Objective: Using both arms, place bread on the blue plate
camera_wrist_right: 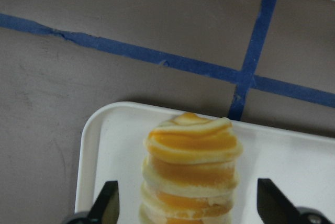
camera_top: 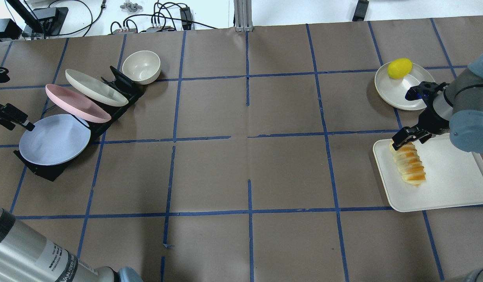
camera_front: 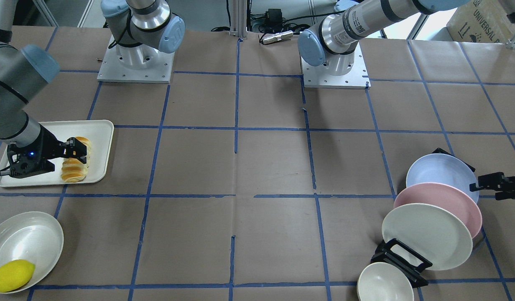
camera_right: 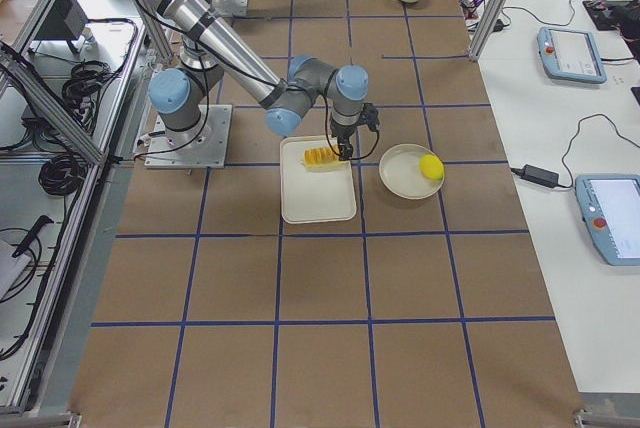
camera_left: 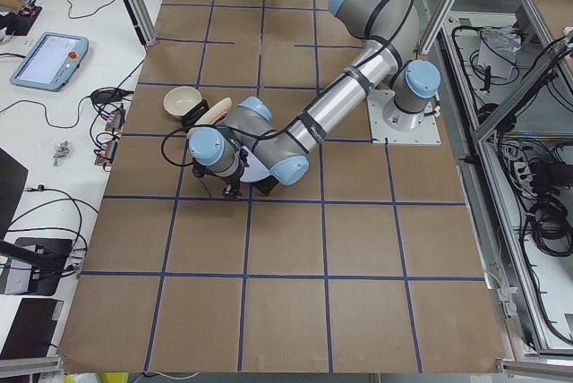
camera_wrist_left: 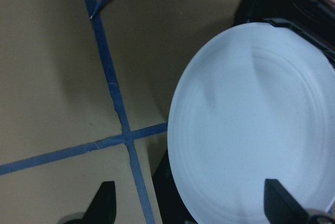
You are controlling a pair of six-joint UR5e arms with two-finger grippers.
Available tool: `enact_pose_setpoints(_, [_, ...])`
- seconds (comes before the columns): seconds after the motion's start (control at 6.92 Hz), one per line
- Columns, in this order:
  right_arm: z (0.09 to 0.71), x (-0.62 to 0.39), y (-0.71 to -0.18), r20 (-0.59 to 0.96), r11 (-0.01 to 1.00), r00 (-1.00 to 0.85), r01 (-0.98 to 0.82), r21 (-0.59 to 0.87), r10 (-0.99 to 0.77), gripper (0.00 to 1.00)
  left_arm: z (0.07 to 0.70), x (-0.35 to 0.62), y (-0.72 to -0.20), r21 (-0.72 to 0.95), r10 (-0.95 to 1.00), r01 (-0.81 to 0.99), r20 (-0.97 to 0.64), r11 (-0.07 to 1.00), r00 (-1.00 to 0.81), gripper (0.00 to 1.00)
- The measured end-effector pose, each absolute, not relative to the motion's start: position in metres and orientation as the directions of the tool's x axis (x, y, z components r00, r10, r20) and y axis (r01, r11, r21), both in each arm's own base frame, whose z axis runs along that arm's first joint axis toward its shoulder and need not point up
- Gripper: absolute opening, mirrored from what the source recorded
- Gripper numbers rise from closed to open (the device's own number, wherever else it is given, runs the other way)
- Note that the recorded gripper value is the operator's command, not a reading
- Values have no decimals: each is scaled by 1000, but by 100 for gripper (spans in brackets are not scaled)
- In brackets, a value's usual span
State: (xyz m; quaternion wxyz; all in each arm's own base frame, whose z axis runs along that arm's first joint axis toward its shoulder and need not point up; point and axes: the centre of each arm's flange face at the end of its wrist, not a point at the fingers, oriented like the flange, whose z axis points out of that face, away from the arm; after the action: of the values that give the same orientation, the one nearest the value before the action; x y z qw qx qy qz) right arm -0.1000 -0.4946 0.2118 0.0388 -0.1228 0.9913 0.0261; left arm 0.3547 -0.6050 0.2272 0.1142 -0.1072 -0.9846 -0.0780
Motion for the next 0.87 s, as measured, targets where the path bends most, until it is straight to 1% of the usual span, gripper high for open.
enact_pose_setpoints(0.14, [208,-99,-492,-86,967,-966,-250,47,-245,93,219,353,-605,141,193,233,252,962,-948,57])
enact_pose_setpoints(0.29, [204,-99,-489,-87,965,-964,-256,53,-251,93,212,352,-605,149,192,236,262,960,-946,34])
enact_pose_setpoints(0.43, [201,-99,-486,-89,964,-963,-261,59,-255,87,207,352,-606,153,191,237,270,959,-944,17])
enact_pose_setpoints(0.58, [199,-101,-484,-91,963,-962,-263,62,-257,22,205,351,-607,156,191,239,275,958,-942,13])
enact_pose_setpoints(0.72, [199,-104,-482,-92,960,-959,-274,62,-267,5,207,350,-608,159,190,240,279,958,-941,11])
enact_pose_setpoints(0.87, [199,-106,-481,-89,953,-953,-297,62,-291,3,211,350,-608,161,189,241,283,957,-940,10])
